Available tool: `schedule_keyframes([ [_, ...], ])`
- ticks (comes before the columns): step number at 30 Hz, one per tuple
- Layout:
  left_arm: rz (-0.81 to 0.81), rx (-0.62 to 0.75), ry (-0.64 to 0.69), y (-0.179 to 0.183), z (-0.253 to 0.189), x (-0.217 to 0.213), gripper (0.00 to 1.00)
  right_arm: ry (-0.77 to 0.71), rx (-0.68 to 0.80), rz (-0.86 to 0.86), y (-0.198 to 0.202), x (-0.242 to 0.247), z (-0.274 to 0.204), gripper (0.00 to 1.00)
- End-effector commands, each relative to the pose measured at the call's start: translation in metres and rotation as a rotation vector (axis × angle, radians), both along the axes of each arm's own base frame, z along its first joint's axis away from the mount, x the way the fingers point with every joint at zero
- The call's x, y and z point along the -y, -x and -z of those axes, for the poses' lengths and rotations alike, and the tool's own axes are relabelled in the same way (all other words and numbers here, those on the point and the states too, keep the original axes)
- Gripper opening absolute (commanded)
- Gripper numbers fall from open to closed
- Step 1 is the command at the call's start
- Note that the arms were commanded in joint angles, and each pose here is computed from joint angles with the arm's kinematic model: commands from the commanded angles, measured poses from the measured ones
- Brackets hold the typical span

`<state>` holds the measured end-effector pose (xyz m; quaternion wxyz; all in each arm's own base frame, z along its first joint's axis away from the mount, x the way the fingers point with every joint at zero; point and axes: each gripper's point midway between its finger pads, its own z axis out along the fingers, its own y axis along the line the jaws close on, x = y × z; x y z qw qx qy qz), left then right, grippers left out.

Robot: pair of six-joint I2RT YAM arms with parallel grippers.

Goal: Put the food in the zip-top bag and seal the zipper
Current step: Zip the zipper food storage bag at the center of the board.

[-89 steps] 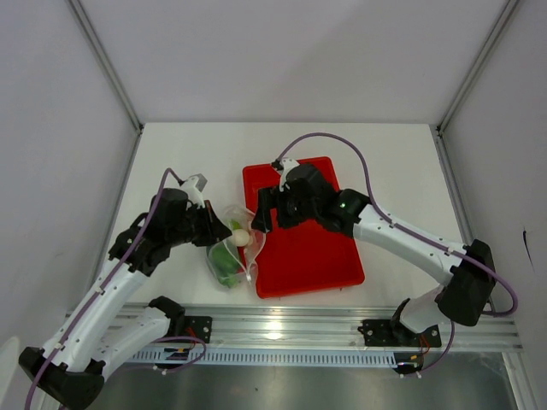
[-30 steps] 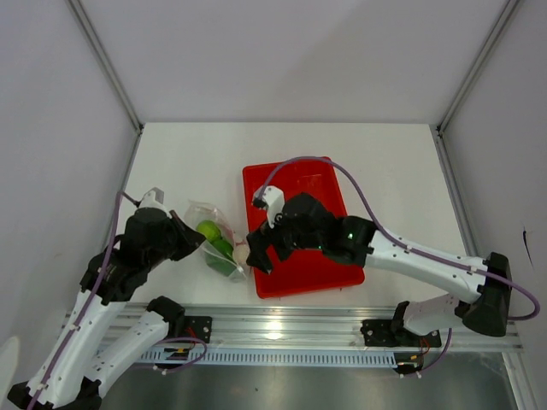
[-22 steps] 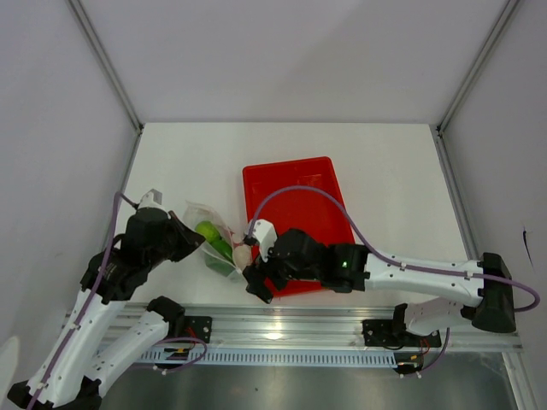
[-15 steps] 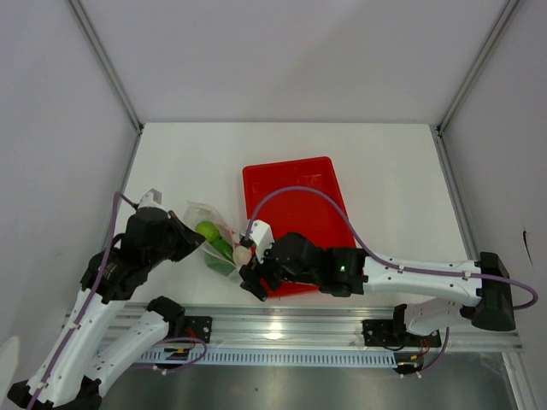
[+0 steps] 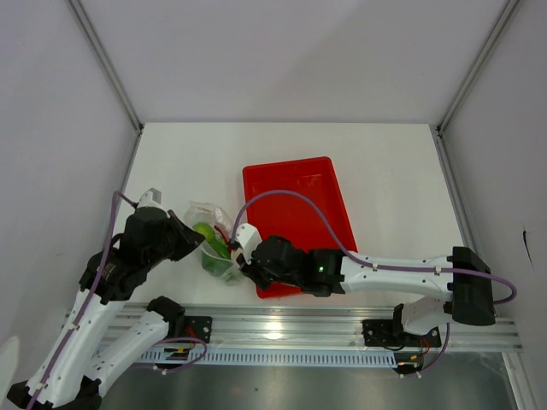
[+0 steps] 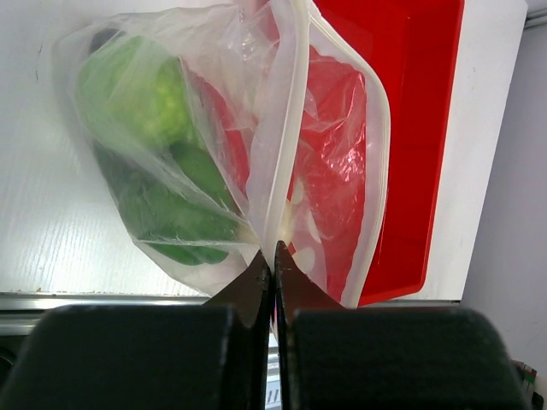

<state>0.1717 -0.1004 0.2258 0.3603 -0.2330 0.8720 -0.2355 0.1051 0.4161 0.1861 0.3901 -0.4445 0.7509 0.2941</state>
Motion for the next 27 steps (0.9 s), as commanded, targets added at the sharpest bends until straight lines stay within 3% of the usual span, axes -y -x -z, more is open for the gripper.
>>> schedule_keyframes([
  [1, 0.036, 0.065, 0.013, -0.002, -0.019, 0.004, 0.01, -0.097, 0.052, 0.083, -0.015, -0.009, -0.033, 0.06],
  [3, 0.056, 0.076, 0.012, -0.002, -0.020, 0.006, 0.01, -0.100, 0.078, 0.121, -0.023, -0.006, -0.037, 0.00],
  [11, 0.110, 0.105, -0.021, 0.002, -0.014, 0.005, 0.01, -0.177, 0.115, 0.126, -0.043, -0.004, -0.070, 0.00],
  [14, 0.057, 0.137, -0.065, 0.007, -0.016, -0.012, 0.05, -0.209, 0.090, 0.095, -0.053, -0.004, -0.077, 0.00],
  [16, 0.013, 0.206, -0.085, 0.012, -0.023, -0.027, 0.16, -0.222, 0.063, 0.045, -0.051, -0.007, -0.078, 0.00],
  [17, 0.008, 0.237, -0.088, 0.013, -0.027, -0.030, 0.25, -0.226, 0.059, 0.043, -0.057, -0.008, -0.079, 0.00],
  [18, 0.006, 0.274, -0.085, 0.014, -0.033, -0.032, 0.43, -0.229, 0.052, 0.034, -0.058, -0.009, -0.079, 0.00],
  [20, 0.013, 0.349, -0.088, 0.020, -0.047, -0.037, 0.57, -0.232, 0.032, -0.029, -0.054, -0.013, -0.080, 0.00],
  [21, 0.034, 0.373, -0.089, 0.020, -0.050, -0.035, 0.70, -0.231, 0.029, -0.039, -0.057, -0.016, -0.081, 0.00],
  [24, 0.144, 0.463, -0.085, 0.021, -0.072, -0.021, 0.83, -0.219, 0.014, -0.084, -0.059, -0.022, -0.079, 0.00],
  [27, 0.321, 0.534, -0.070, 0.022, -0.086, 0.007, 0.86, -0.226, -0.011, -0.143, -0.054, -0.027, -0.079, 0.00],
])
